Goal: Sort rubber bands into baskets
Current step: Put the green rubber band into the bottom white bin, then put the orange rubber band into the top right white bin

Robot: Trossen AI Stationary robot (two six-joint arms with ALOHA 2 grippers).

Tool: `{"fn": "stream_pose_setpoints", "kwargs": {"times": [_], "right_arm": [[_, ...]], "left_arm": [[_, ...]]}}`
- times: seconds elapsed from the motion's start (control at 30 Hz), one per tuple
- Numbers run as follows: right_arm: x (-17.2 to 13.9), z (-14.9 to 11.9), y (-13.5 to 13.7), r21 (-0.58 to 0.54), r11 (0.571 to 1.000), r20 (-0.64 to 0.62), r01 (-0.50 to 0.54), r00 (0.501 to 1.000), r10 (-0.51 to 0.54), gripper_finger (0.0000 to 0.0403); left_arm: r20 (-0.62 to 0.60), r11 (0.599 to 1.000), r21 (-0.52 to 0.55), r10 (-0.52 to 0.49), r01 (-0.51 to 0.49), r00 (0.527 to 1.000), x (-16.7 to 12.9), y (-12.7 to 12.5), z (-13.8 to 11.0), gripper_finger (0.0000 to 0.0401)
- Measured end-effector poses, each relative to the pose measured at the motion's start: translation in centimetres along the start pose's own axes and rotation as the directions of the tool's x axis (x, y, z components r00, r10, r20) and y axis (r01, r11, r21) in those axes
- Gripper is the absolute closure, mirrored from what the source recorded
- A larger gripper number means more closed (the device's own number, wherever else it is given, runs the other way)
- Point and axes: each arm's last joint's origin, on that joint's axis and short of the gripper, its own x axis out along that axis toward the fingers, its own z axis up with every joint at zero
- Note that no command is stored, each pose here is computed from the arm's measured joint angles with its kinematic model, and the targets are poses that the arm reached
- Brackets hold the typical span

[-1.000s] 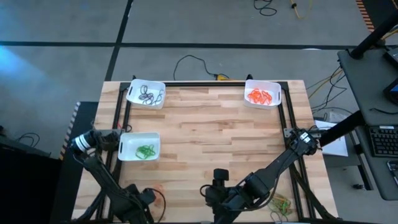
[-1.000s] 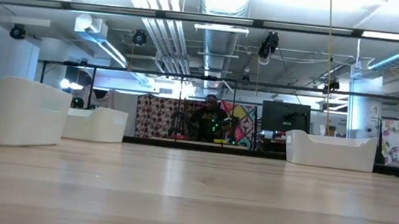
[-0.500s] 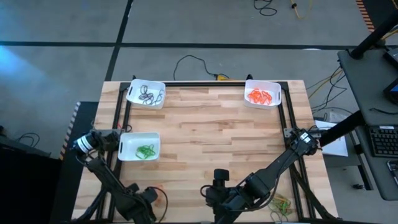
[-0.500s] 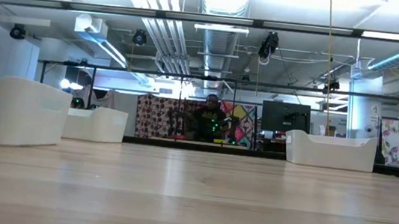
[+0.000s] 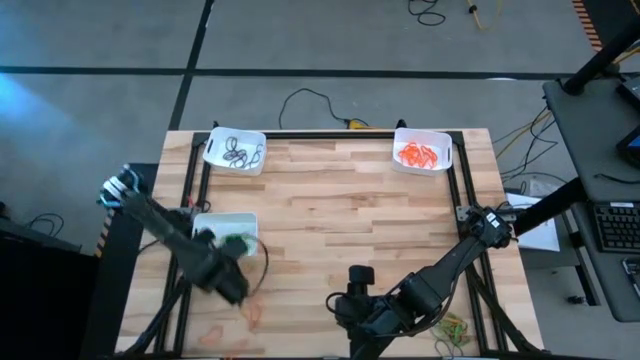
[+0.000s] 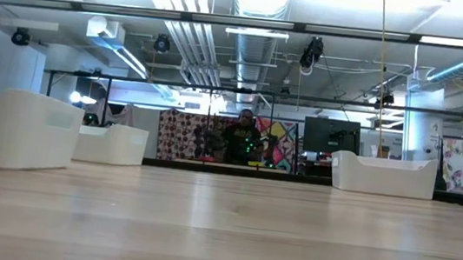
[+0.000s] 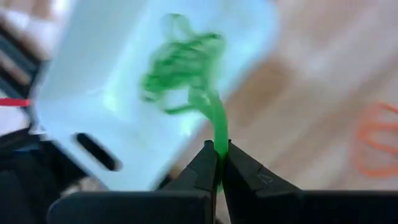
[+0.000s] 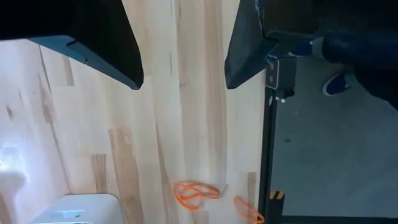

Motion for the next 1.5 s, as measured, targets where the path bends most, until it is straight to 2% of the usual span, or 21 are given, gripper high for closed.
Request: {"fn": "stream_pose_setpoints", "kwargs": {"times": [0.17,0.33,0.47,0.6,0.87,1.0,1.07,1.17,1.27,1.4,1.5], "right_arm": [[-0.1,0.0,0.0,0.015,1.0,0.001,-0.001,1.0,0.001,0.0184],[0.0,0.0,0.0,0.025,1.0,-0.001,0.001,1.0,-0.001,0.0184],[0.0,0.0,0.0,0.023,1.0,-0.002,0.001,1.0,-0.001,0.0184],[0.1,0.1,-0.2,0.022,1.0,-0.003,0.006,1.0,-0.005,0.0184],[0.2,0.2,-0.5,0.023,1.0,-0.008,0.014,1.0,-0.014,0.0184],[0.2,0.2,-0.5,0.022,1.0,-0.01,0.015,1.0,-0.015,0.0184],[0.2,0.2,-0.5,0.021,1.0,-0.01,0.015,1.0,-0.015,0.0184],[0.2,0.2,-0.5,0.022,1.0,-0.01,0.016,1.0,-0.015,0.0184],[0.2,0.1,-0.5,0.037,0.999,-0.011,0.016,1.0,-0.016,0.0184],[0.5,0.0,-0.5,0.037,0.999,-0.017,0.02,1.0,-0.019,0.0184],[1.0,-0.1,-0.5,0.035,0.999,-0.021,0.024,1.0,-0.023,0.0184]], "left_arm": [[-0.021,0.99,-0.14,-0.004,0.001,1.0,2.5,5.1,2.3,0.0401],[-0.068,0.975,-0.224,-0.008,-0.007,0.998,6.6,7.7,3.1,0.0401],[-0.077,0.963,-0.27,-0.046,0.024,0.996,9.0,8.1,3.5,0.0401],[-0.045,0.962,-0.272,-0.002,-0.01,0.999,8.9,7.9,4.5,0.0385],[-0.042,0.97,-0.241,0.019,-0.029,0.999,8.7,8.0,5.1,0.0296],[-0.043,0.973,-0.228,0.024,-0.034,0.999,7.5,8.1,5.1,0.0244],[-0.018,0.978,-0.208,-0.003,-0.001,1.0,6.1,7.8,5.1,0.022],[0.076,0.979,-0.159,-0.118,0.129,0.99,2.8,6.3,4.7,0.0192],[0.197,0.956,-0.089,-0.26,0.281,0.945,-0.6,3.8,3.0,0.0175],[0.234,0.919,0.064,-0.393,0.39,0.889,-2.9,-0.1,-0.8,0.017],[0.209,0.888,0.201,-0.451,0.413,0.868,-2.9,-3.3,-4.7,0.017]]}}
